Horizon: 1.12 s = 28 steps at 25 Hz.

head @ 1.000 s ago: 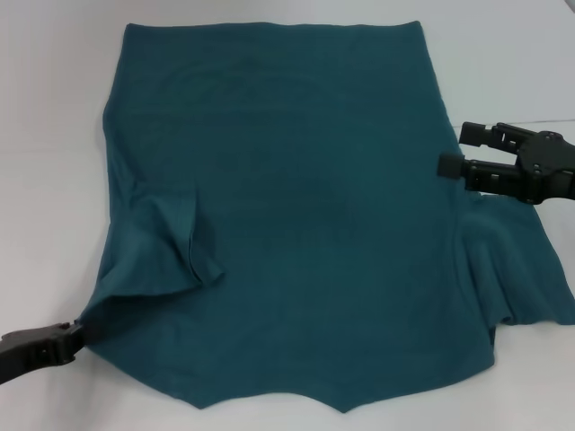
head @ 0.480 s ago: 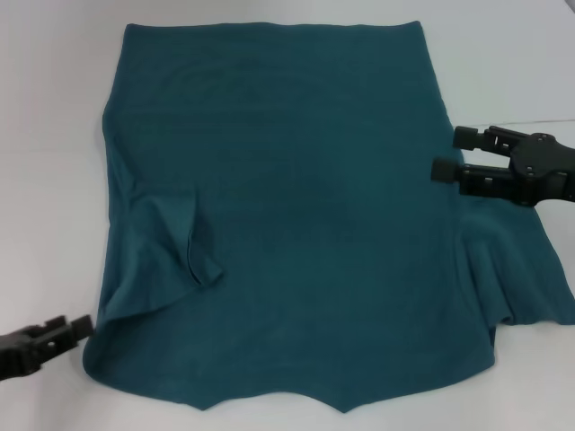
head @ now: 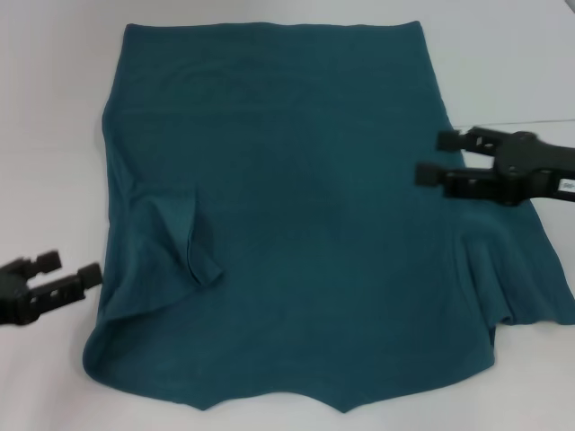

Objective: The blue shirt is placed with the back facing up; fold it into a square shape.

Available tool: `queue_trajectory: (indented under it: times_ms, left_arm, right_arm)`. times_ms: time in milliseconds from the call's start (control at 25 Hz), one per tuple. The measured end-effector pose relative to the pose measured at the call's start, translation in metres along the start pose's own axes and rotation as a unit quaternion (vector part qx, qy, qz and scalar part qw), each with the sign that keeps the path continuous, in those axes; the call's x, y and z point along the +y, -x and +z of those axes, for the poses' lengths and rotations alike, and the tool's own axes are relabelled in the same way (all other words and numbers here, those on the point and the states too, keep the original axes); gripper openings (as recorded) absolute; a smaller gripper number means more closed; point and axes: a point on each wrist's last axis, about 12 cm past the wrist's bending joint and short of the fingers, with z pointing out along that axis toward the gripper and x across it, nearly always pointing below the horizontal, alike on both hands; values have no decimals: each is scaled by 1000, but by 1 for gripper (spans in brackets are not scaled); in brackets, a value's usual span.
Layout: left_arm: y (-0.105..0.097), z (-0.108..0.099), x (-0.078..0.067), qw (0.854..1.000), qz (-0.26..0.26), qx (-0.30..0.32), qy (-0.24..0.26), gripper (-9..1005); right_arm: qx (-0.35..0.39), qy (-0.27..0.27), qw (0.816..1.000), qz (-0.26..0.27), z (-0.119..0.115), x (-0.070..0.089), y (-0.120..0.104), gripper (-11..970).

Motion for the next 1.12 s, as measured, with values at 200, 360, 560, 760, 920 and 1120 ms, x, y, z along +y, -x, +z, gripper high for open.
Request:
queue_trajectory:
  times_ms: [200, 360, 560, 760, 920, 1120]
  left_arm:
    - [12, 17, -3, 998, 63, 2, -19, 907]
    - [14, 25, -6, 995, 97, 11, -25, 905]
    - [8, 24, -4, 993, 117, 11, -22, 903]
    - [-1, 17, -2, 990, 137, 14, -14, 903]
    - [-8, 14, -2, 989, 148, 20, -12, 902]
    - [-18, 16, -1, 987, 151, 44, -15, 902]
  right_arm:
    - [67, 26, 997, 28, 29, 2, 12, 819]
    - [142, 38, 988, 53, 63, 7, 28, 818]
    - [240, 15, 967, 86, 119, 19, 47, 817]
    - [303, -13, 947, 109, 170, 38, 56, 816]
    - [319, -30, 939, 128, 197, 50, 58, 815]
    - [335, -71, 929, 140, 225, 56, 48, 814]
